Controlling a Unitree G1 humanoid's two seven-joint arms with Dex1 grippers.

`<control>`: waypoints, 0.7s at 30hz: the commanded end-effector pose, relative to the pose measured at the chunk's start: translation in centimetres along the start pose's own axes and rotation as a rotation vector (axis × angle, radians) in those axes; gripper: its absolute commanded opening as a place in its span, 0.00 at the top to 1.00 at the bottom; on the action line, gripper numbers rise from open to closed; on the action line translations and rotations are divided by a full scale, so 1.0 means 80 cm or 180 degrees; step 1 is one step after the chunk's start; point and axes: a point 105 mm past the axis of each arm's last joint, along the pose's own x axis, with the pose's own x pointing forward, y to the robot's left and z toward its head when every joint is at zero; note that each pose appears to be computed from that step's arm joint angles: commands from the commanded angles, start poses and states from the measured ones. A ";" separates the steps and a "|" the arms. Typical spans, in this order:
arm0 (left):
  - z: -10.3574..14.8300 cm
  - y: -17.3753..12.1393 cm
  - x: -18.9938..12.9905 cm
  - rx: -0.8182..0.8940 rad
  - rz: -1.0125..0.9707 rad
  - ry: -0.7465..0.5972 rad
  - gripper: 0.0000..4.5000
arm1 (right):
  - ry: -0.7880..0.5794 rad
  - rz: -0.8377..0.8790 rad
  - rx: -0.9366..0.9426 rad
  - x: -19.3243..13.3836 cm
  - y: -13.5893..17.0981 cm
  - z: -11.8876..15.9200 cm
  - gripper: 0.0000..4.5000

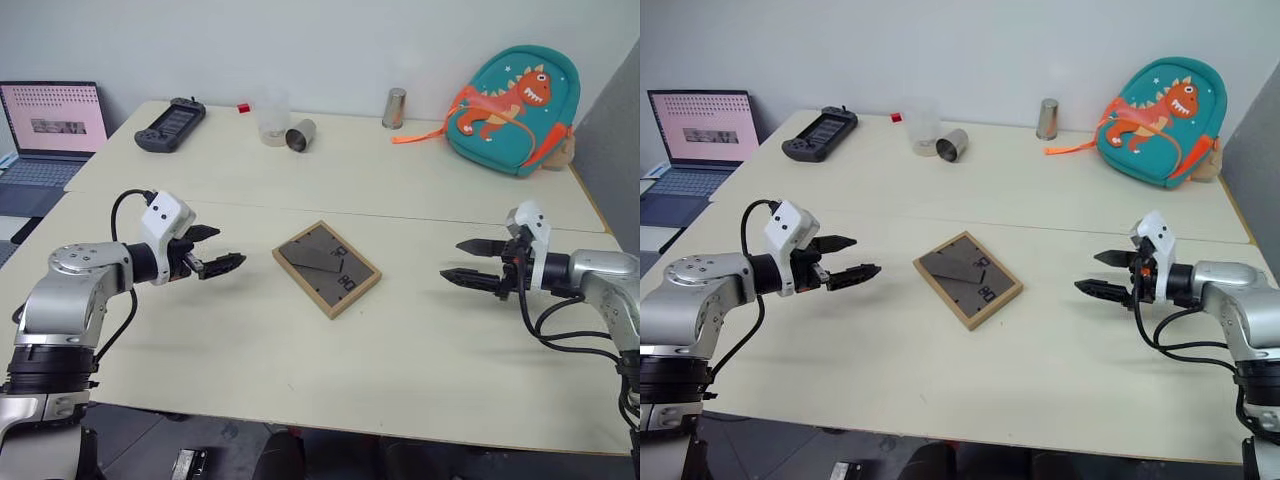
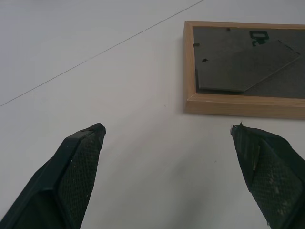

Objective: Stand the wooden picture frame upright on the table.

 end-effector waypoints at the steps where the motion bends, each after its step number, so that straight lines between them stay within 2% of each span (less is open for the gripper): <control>1: 0.017 0.004 -0.005 0.0138 0.0096 -0.0087 0.00 | -0.0049 0.0024 -0.0214 -0.001 -0.002 0.015 0.01; 12: 0.010 0.013 0.002 0.0063 0.0266 -0.0153 0.00 | -0.0066 -0.0209 -0.0514 0.029 -0.019 0.011 0.01; 14: 0.010 0.015 0.008 0.0056 0.0322 -0.0183 0.08 | -0.0089 -0.0212 -0.0538 0.040 -0.022 0.013 0.00; 17: 0.010 0.013 0.017 0.0086 0.0297 -0.0223 0.20 | -0.0064 -0.0163 -0.0576 0.055 -0.023 0.009 0.11; 21: 0.002 0.007 0.032 0.0151 0.0232 -0.0176 0.42 | -0.0014 -0.0247 -0.0626 0.076 -0.030 0.002 0.33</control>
